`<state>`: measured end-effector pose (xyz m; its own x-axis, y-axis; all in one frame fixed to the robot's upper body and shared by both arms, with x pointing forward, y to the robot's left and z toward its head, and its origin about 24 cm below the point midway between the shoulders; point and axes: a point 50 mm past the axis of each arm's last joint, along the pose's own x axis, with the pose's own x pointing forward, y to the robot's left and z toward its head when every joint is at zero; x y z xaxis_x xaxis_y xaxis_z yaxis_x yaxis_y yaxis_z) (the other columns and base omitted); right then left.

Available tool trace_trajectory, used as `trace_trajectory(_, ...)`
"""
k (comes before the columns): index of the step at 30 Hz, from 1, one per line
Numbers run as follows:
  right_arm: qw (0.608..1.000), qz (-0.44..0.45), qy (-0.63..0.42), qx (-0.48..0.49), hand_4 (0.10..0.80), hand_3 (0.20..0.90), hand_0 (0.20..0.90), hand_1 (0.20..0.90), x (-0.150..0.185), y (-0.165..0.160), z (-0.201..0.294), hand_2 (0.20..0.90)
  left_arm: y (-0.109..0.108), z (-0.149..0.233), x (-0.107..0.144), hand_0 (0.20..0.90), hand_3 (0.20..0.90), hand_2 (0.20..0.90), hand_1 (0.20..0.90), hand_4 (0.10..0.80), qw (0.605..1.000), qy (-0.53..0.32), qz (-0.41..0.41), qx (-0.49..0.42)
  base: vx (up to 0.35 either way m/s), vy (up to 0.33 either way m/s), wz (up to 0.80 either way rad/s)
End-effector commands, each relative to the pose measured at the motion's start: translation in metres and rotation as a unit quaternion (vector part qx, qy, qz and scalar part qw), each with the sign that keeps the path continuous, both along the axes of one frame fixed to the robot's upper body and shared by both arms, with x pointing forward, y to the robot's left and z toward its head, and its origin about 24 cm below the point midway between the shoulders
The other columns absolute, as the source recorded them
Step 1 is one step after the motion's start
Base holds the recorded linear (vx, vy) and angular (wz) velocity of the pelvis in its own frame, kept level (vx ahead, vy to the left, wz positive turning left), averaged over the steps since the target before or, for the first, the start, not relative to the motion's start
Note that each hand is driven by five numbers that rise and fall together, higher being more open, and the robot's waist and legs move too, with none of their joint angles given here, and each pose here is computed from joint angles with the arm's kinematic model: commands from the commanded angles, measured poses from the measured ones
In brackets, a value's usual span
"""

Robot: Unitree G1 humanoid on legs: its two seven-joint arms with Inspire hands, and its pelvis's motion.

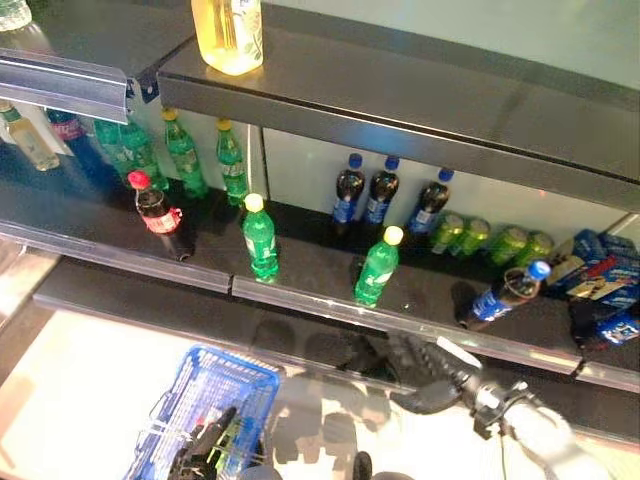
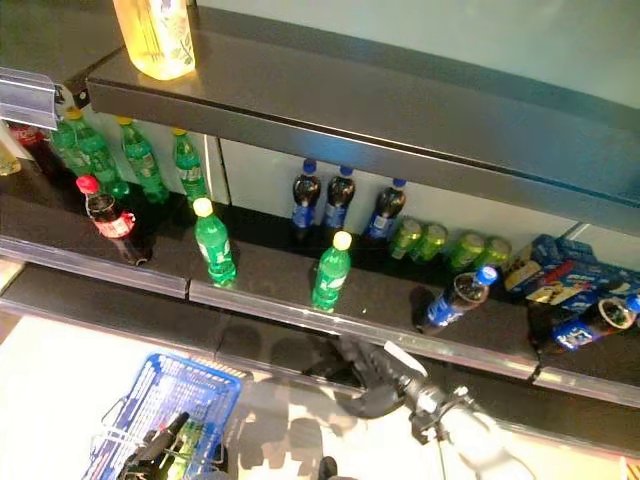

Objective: Pick up the drink and place into the basket.

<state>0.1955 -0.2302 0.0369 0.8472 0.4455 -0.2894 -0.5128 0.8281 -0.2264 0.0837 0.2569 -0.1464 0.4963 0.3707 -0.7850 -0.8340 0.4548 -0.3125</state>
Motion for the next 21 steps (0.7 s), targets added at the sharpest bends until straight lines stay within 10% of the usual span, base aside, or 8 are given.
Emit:
trace_trajectory(1,0.972,0.024,-0.205,0.115,0.8,0.9,0.9,0.9,0.014,0.016,0.075,0.9,0.017,0.017,0.013,0.3,0.2,0.3,0.3,0.1,0.994,-0.061,-0.059,0.069,0.029,0.009,0.05)
trace_trajectory(21,0.88,-0.273,-0.374,0.104,0.8,0.9,0.9,0.9,0.035,0.024,0.085,0.9,-0.027,0.01,0.026,0.3,0.2,0.3,0.3,0.1,0.994,-0.076,-0.069,0.024,0.008,0.076,0.06)
